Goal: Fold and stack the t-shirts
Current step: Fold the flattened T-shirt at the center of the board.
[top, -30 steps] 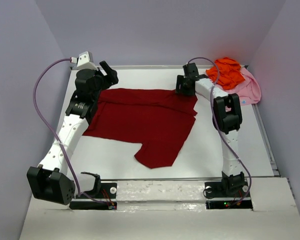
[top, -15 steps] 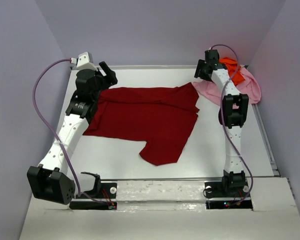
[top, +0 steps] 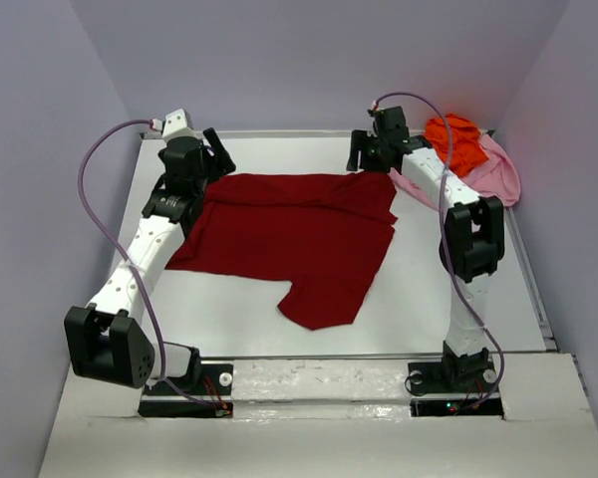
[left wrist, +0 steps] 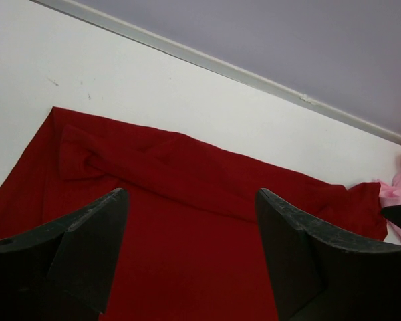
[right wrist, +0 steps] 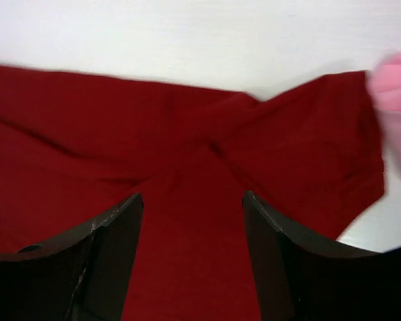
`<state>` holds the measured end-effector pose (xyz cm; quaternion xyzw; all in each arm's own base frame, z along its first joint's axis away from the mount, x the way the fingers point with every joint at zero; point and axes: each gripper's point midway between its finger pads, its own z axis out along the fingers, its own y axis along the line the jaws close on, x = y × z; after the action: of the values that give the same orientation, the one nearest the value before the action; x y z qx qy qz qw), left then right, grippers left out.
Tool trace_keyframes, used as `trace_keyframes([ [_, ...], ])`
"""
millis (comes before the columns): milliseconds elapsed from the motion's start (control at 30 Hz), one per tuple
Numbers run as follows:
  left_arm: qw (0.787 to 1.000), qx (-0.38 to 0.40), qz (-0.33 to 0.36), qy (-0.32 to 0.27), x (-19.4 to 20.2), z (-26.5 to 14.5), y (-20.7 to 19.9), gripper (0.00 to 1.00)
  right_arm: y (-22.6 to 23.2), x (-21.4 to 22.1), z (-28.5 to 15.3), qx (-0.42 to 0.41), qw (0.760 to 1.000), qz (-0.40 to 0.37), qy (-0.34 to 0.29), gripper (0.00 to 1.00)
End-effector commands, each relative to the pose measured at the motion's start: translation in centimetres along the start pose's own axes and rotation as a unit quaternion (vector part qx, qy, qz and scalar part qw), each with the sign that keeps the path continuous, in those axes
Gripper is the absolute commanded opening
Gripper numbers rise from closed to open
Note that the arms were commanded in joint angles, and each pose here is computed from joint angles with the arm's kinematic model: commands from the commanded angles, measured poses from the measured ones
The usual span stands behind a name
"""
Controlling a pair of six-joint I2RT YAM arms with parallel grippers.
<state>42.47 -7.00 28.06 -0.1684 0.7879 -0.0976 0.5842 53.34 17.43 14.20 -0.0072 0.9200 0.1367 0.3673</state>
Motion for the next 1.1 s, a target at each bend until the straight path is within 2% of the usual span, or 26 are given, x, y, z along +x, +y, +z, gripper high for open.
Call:
trace_keyframes([
  [0,0.999,0.009,-0.009,-0.042,-2.8,-1.1,-0.4,0.86,1.8,0.7,0.5,-0.039,0.999,0.004,-0.007,0.66],
  [333,0.998,0.01,-0.009,-0.057,-3.9,-2.1,-0.4,0.86,4.9,7.8,5.2,-0.07,0.995,0.004,0.07,0.66],
  [633,0.998,0.014,-0.013,-0.061,-4.3,-2.5,-0.5,0.86,3.1,10.4,8.4,-0.031,0.993,0.009,0.11,0.66],
  [867,0.998,0.007,-0.011,-0.066,-4.6,-2.5,-0.2,0.86,1.3,9.8,10.3,-0.024,0.992,0.033,0.119,0.67],
  [1067,0.998,0.011,-0.018,-0.064,-4.6,-2.3,0.1,0.87,-2.5,7.9,11.3,0.007,0.993,0.06,0.104,0.68],
])
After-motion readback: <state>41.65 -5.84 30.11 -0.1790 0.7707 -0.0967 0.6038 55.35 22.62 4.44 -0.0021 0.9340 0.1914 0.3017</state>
